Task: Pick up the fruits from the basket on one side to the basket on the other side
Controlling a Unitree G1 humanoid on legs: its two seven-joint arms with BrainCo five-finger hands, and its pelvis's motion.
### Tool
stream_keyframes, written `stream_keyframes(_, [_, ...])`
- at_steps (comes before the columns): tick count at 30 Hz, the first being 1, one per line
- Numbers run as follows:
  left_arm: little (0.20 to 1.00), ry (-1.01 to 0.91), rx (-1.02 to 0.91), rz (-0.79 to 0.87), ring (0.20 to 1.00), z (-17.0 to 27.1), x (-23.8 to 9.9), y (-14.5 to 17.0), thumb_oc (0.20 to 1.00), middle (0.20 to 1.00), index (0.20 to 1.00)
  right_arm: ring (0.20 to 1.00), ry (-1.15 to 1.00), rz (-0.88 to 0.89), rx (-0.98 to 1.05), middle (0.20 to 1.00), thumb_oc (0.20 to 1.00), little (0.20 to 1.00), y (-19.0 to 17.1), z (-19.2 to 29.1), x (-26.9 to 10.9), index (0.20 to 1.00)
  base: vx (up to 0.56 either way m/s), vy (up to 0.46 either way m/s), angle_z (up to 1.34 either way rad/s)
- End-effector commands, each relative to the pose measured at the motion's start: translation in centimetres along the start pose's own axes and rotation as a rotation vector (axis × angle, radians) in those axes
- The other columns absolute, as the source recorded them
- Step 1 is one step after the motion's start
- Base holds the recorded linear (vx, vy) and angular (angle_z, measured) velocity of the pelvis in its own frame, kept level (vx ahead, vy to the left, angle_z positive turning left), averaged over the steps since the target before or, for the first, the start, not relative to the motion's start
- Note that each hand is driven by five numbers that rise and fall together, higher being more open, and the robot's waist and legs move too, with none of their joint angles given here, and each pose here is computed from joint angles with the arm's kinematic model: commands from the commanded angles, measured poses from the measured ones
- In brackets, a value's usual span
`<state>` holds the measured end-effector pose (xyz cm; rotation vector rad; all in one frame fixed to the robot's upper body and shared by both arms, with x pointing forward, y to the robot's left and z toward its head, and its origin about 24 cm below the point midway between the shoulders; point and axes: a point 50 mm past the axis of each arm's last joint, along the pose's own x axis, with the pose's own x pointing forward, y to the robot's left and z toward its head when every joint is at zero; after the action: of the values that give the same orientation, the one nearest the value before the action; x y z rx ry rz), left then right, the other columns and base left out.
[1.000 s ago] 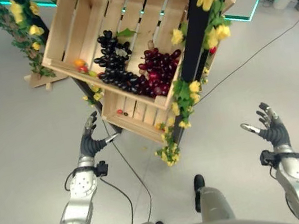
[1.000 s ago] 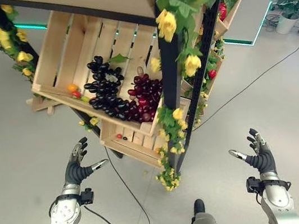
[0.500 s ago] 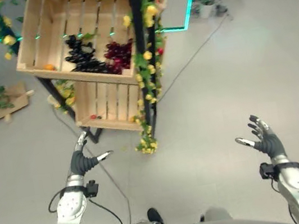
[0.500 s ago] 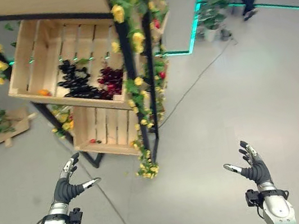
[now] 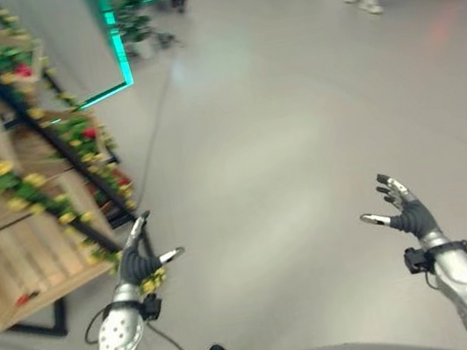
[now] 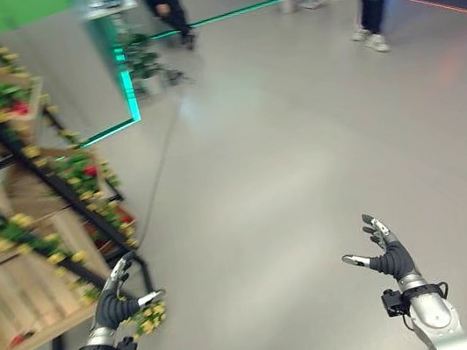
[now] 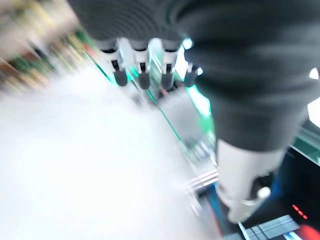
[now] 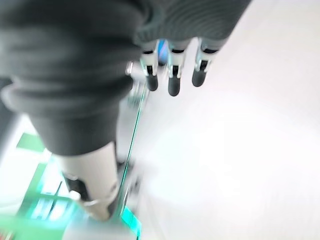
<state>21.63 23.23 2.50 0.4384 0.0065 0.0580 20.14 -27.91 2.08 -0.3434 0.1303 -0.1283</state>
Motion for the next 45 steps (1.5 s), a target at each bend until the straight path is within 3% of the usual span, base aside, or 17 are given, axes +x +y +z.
stream_keyframes(1, [1.0, -0.216, -0.025, -0.012, 1.0, 4.5, 3.0, 0.6, 1.0, 1.0, 1.0, 1.0, -0.262, -0.11, 0.095, 1.0, 1.0, 1.0, -1.5, 4.9, 1.7, 1.0, 0.05, -0.392, -1.08])
stream_keyframes(11, [1.0, -0.214, -0.096, -0.077, 1.0, 4.8, 3.0, -1.1, 1.0, 1.0, 1.0, 1.0, -0.266, -0.192, 0.159, 1.0, 1.0, 1.0, -1.4, 4.8, 2.7, 1.0, 0.17, -0.15, -1.77])
stream_keyframes(25, [1.0, -0.196, 0.006, -0.044, 1.0, 4.5, 3.5, 1.3, 1.0, 1.0, 1.0, 1.0, -0.237, -0.061, 0.166, 1.0, 1.0, 1.0, 1.9, 4.9, 3.4, 1.0, 0.21, 0.242, -1.75])
stream_keyframes(32, [1.0, -0.166, 0.009, -0.046, 1.0, 3.9, 3.4, 1.6, 1.0, 1.0, 1.0, 1.0, -0.205, -0.062, 0.156, 1.0, 1.0, 1.0, 1.9, 4.2, 2.9, 1.0, 0.01, 0.219, -1.39])
stream_keyframes(45, [1.0, -0.132, 0.014, 0.055, 1.0, 3.2, 3.2, 3.0, 1.0, 1.0, 1.0, 1.0, -0.173, -0.056, 0.171, 1.0, 1.0, 1.0, 3.3, 4.2, 3.9, 1.0, -0.05, -0.033, -1.55])
